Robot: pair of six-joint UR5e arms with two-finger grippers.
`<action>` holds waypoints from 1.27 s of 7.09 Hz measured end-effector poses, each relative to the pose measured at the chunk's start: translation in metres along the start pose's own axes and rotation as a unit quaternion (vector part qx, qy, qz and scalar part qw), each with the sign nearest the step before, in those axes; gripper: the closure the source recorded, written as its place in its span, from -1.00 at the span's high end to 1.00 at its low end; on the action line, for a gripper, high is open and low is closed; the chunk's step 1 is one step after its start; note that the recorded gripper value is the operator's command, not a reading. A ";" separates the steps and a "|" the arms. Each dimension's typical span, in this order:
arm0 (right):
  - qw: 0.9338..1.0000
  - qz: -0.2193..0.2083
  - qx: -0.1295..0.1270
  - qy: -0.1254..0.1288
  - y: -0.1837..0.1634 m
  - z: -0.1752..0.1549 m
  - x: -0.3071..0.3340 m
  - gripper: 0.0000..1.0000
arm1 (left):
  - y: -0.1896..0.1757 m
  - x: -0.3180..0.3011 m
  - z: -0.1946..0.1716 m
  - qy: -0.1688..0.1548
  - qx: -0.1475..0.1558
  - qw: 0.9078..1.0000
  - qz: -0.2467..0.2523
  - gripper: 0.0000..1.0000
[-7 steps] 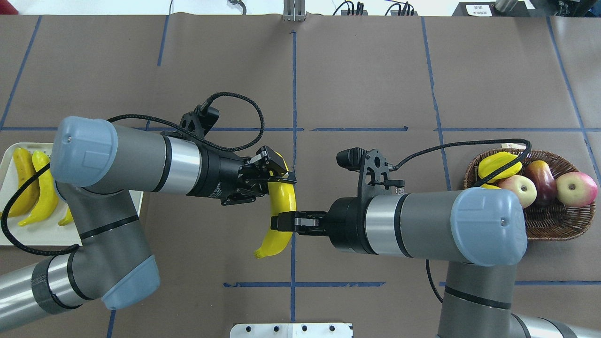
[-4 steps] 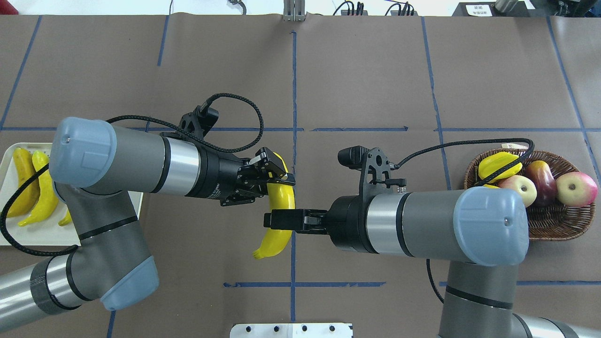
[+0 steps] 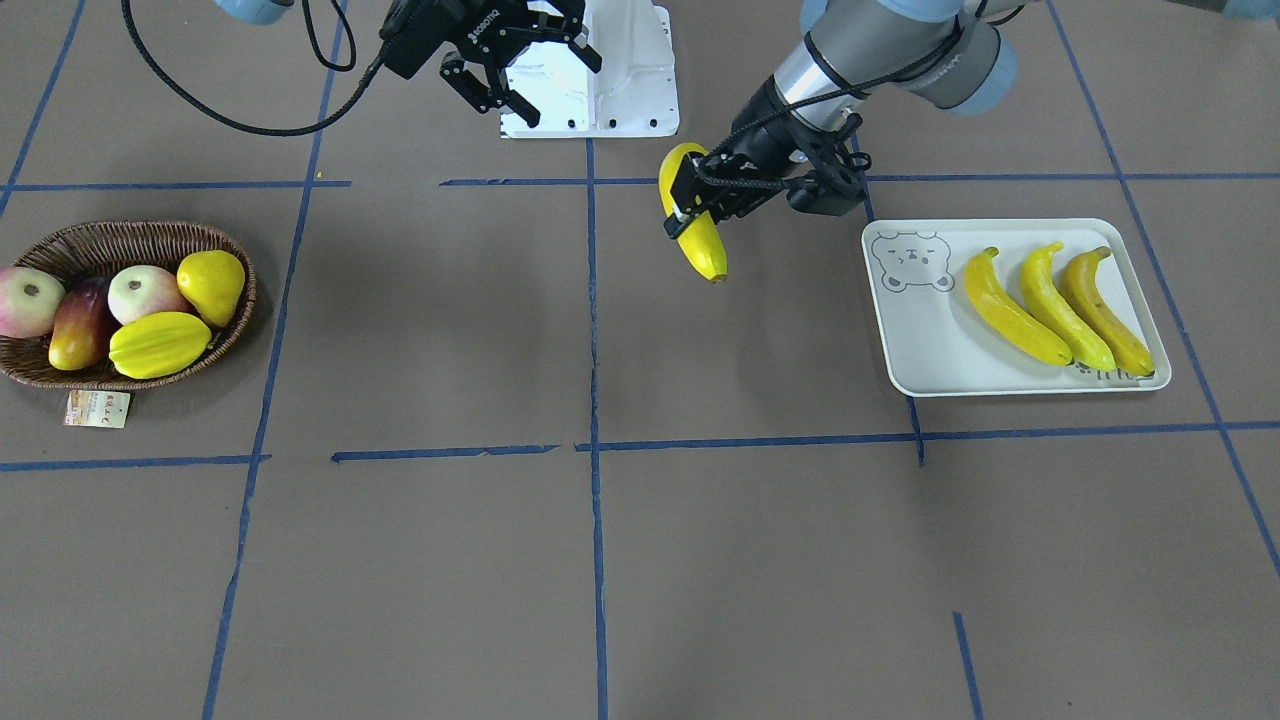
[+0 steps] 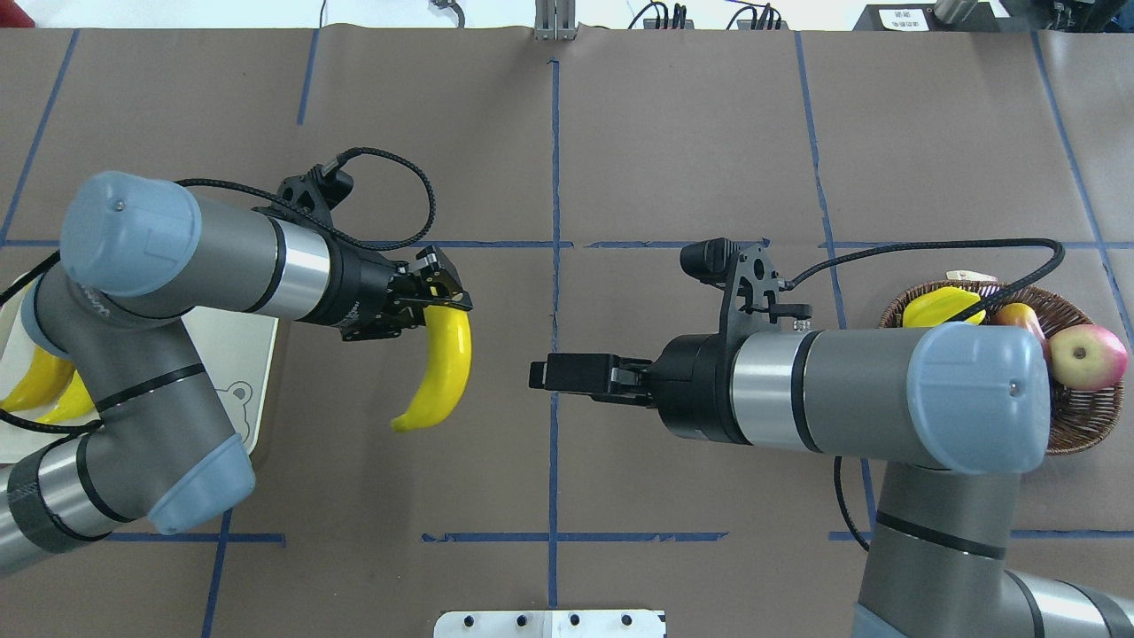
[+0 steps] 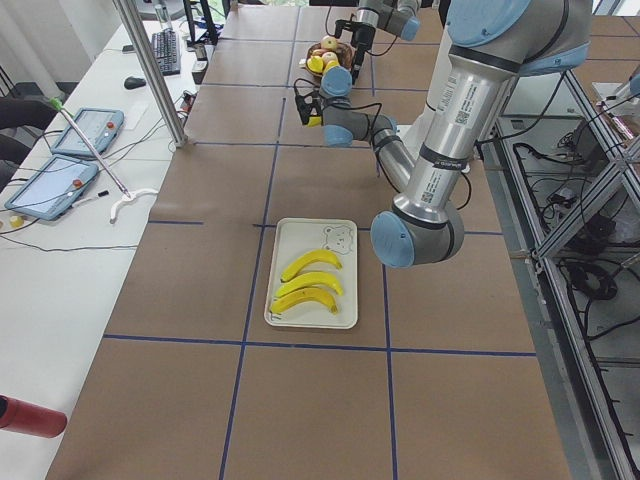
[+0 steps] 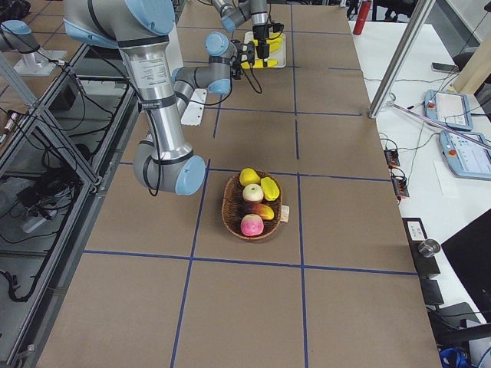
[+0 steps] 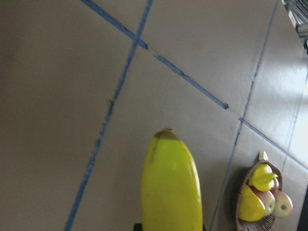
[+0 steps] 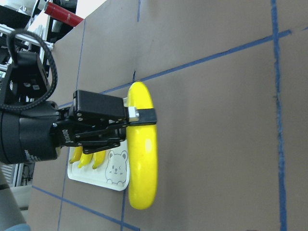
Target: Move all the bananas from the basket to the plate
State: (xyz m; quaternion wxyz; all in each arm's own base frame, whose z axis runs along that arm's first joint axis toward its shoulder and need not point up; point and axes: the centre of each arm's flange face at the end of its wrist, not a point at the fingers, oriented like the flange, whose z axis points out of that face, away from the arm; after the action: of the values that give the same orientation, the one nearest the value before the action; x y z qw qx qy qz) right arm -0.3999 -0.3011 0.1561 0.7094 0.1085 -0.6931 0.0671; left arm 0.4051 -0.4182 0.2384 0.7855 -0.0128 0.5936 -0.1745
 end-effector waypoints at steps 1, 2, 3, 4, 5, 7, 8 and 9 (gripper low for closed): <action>1.000 0.002 0.015 0.021 -0.020 -0.014 0.018 1.00 | -0.025 -0.040 -0.004 -0.062 0.019 0.998 0.020 -1.00; 0.998 0.004 0.026 0.057 -0.050 -0.034 0.041 1.00 | -0.044 -0.081 -0.007 -0.109 0.029 0.993 0.025 -1.00; 0.994 -0.007 0.024 0.105 -0.087 -0.061 0.068 1.00 | -0.055 -0.120 -0.008 -0.145 0.034 0.989 0.018 -1.00; 0.987 -0.030 0.014 0.156 -0.119 -0.090 0.100 1.00 | -0.060 -0.152 -0.008 -0.172 0.035 0.984 0.008 -1.00; 0.976 -0.058 0.000 0.208 -0.145 -0.116 0.136 1.00 | -0.063 -0.180 -0.008 -0.196 0.035 0.980 -0.003 -1.00; 0.946 -0.113 -0.034 0.301 -0.193 -0.161 0.202 1.00 | -0.067 -0.211 -0.005 -0.229 0.035 0.973 -0.020 -1.00; 0.935 -0.134 -0.055 0.324 -0.215 -0.184 0.233 1.00 | -0.070 -0.219 0.001 -0.240 0.035 0.970 -0.025 -1.00; 0.930 -0.146 -0.078 0.328 -0.236 -0.211 0.268 1.00 | -0.074 -0.225 0.007 -0.248 0.035 0.968 -0.029 -0.93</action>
State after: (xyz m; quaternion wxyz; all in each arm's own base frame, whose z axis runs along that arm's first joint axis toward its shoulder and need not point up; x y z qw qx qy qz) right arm -0.1297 -0.4919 0.4057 0.9053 0.1242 -0.4018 -0.0596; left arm 0.3400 -0.4238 0.4667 0.9029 -0.0455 0.3728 -0.2092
